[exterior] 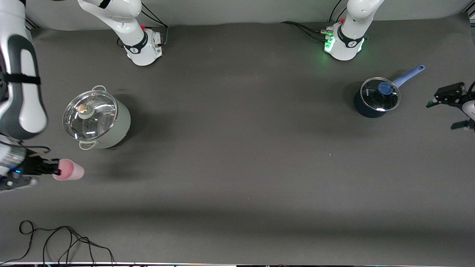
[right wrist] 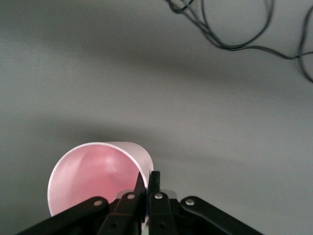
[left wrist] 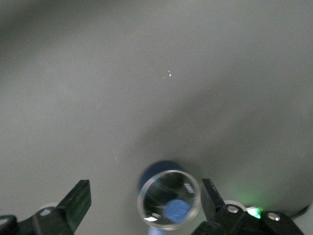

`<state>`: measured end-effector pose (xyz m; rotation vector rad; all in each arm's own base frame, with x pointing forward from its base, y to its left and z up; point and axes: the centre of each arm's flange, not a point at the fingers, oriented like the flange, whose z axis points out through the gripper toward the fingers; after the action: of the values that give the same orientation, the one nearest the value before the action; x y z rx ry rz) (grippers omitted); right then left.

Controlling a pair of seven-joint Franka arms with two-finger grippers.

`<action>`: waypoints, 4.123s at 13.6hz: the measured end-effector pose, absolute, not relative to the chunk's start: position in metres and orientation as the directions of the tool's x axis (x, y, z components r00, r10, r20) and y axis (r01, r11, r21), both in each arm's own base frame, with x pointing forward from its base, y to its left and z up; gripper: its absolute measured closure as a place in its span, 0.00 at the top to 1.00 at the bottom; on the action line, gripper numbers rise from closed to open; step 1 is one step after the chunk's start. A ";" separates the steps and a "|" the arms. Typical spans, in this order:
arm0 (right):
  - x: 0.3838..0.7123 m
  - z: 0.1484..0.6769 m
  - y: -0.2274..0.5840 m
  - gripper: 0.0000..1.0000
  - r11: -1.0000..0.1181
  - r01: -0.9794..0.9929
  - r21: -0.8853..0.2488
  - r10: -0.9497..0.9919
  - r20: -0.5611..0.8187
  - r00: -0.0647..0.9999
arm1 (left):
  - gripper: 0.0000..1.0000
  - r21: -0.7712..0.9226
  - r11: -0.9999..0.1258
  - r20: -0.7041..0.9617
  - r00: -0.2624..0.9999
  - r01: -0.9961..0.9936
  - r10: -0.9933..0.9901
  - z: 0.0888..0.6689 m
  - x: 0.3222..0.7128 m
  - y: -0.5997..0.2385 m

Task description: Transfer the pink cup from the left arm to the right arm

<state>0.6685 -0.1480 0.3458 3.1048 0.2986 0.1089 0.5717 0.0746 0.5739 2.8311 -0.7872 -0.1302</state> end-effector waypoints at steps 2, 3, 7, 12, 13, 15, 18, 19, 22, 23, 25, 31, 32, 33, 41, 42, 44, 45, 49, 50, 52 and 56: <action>0.676 0.299 -0.148 0.04 -0.981 0.192 0.032 0.194 0.071 0.978 | 1.00 0.198 -0.899 -0.066 0.910 -0.391 -0.410 0.583 0.569 0.062; 0.678 0.279 -0.148 0.04 -0.981 0.192 0.033 0.194 0.070 0.979 | 1.00 0.192 -0.922 -0.080 0.931 -0.336 -0.356 0.585 0.569 0.060; 0.683 0.243 -0.143 0.04 -0.982 0.189 0.023 0.191 0.085 0.978 | 1.00 0.142 -0.972 -0.125 0.971 -0.186 -0.204 0.583 0.571 0.046; 0.687 0.238 -0.138 0.04 -0.989 0.141 -0.035 0.137 0.108 0.985 | 1.00 0.089 -0.990 -0.158 0.979 -0.114 -0.127 0.582 0.572 0.011; 0.687 0.236 -0.138 0.04 -0.990 0.138 -0.039 0.133 0.107 0.985 | 1.00 0.083 -0.992 -0.167 0.980 -0.097 -0.110 0.581 0.571 0.003; 0.689 0.233 -0.139 0.04 -0.990 0.134 -0.042 0.129 0.107 0.986 | 1.00 0.075 -0.993 -0.173 0.980 -0.090 -0.102 0.581 0.571 -0.011; 0.690 0.233 -0.139 0.04 -0.990 0.133 -0.043 0.128 0.109 0.986 | 1.00 0.067 -0.994 -0.187 0.978 -0.084 -0.095 0.579 0.569 -0.014; 0.690 0.233 -0.139 0.04 -0.990 0.133 -0.043 0.128 0.109 0.986 | 1.00 0.066 -0.994 -0.190 0.977 -0.083 -0.094 0.578 0.569 -0.014; 0.690 0.233 -0.139 0.17 -0.990 0.133 -0.043 0.128 0.108 0.986 | 1.00 0.059 -0.994 -0.190 0.977 -0.089 -0.099 0.579 0.568 -0.019; 0.689 0.232 -0.139 0.28 -0.990 0.133 -0.044 0.128 0.108 0.986 | 1.00 0.050 -0.995 -0.191 0.977 -0.087 -0.095 0.579 0.568 -0.020; 0.689 0.232 -0.140 0.46 -0.990 0.133 -0.044 0.127 0.107 0.986 | 1.00 0.026 -0.997 -0.196 0.977 -0.075 -0.079 0.577 0.569 -0.019; 0.689 0.233 -0.145 0.99 -0.991 0.126 -0.041 0.122 0.102 0.987 | 1.00 -0.012 -0.991 -0.136 0.982 -0.136 -0.134 0.587 0.566 -0.024; 0.689 0.234 -0.145 0.99 -0.991 0.127 -0.041 0.122 0.103 0.987 | 1.00 -0.016 -0.987 -0.108 0.982 -0.160 -0.158 0.586 0.564 -0.021; 0.690 0.236 -0.144 0.99 -0.991 0.128 -0.040 0.123 0.106 0.987 | 1.00 -0.021 -0.982 -0.083 0.979 -0.189 -0.186 0.582 0.561 -0.014; 0.673 0.370 -0.134 0.99 -0.981 0.166 -0.101 0.169 -0.020 0.985 | 1.00 -0.030 -0.967 -0.013 0.967 -0.253 -0.253 0.584 0.551 -0.014; 0.666 0.396 -0.131 1.00 -0.979 0.174 -0.105 0.178 -0.035 0.983 | 1.00 -0.030 -0.973 -0.014 0.973 -0.230 -0.230 0.584 0.551 -0.021; 0.649 0.443 -0.127 1.00 -0.978 0.175 -0.113 0.182 -0.052 0.982 | 1.00 -0.031 -0.978 -0.018 0.978 -0.207 -0.207 0.584 0.549 -0.036; 0.640 0.463 -0.125 1.00 -0.979 0.168 -0.116 0.176 -0.057 0.983 | 1.00 -0.031 -0.979 -0.018 0.979 -0.203 -0.203 0.584 0.549 -0.041; 0.611 0.520 -0.106 1.00 -0.991 0.096 -0.096 0.102 -0.059 0.993 | 1.00 -0.030 -0.980 -0.030 0.980 -0.198 -0.197 0.578 0.551 -0.041; 0.606 0.527 -0.099 1.00 -0.993 0.083 -0.079 0.088 -0.059 0.994 | 1.00 -0.029 -0.980 -0.035 0.980 -0.198 -0.197 0.576 0.552 -0.041; 0.597 0.533 -0.080 1.00 -0.998 0.058 -0.033 0.061 -0.071 0.996 | 1.00 -0.018 -0.980 -0.040 0.980 -0.196 -0.195 0.572 0.554 -0.042; 0.575 0.538 -0.065 1.00 -0.999 0.050 -0.007 0.050 -0.045 0.998 | 1.00 -0.009 -0.981 -0.042 0.981 -0.192 -0.191 0.570 0.555 -0.041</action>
<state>0.5746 -0.0646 0.5382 3.1453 0.0785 -0.0707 0.5551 -0.0410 0.5700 3.1396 -0.3036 -0.0641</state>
